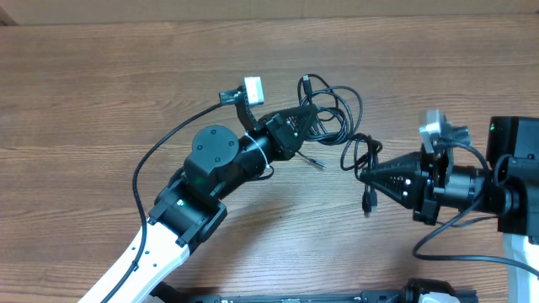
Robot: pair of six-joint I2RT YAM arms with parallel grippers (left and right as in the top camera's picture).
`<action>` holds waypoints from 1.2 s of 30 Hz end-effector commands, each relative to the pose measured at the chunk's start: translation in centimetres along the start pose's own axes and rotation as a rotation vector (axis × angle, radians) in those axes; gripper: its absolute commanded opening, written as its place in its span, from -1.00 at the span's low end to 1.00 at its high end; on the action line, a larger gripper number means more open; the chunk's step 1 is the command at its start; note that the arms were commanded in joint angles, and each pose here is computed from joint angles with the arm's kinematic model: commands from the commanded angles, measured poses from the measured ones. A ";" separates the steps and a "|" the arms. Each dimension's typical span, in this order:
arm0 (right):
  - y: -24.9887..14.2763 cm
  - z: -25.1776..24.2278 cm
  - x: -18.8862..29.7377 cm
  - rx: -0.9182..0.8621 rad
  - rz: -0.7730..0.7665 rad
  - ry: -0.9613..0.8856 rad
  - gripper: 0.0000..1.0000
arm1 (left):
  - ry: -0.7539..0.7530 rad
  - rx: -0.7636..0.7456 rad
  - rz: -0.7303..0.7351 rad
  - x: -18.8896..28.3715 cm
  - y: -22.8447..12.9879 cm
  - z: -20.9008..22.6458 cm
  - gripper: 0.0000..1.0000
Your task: Untangle cables
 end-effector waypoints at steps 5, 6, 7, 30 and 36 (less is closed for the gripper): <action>0.3 3.3 0.3 0.220 -0.061 0.075 -0.92 | 0.098 0.047 -0.116 0.3 1.8 1.3 -0.91; 0.2 3.4 0.3 0.238 -0.061 0.075 -0.92 | 0.105 0.067 -0.103 0.3 1.6 1.5 -0.91; 0.2 3.5 0.3 0.257 -0.062 0.074 -0.92 | 0.111 0.074 -0.098 0.3 1.5 1.6 -0.92; 1.0 2.1 0.1 0.263 -0.085 0.092 -0.92 | -0.035 0.011 0.323 0.8 -3.6 0.1 -0.92; 0.9 2.3 0.2 0.287 -0.086 0.092 -0.92 | 0.019 0.065 0.250 0.6 -2.8 0.8 -0.92</action>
Point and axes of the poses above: each gripper's point midway between its finger pads, its own x axis back along the fingers, its own z axis along the line the jaws close on, y = z × x, the point moved 5 cm from there along x, back along the fingers, and after that the axes turned 3 degrees about x, right-handed, at the moved point
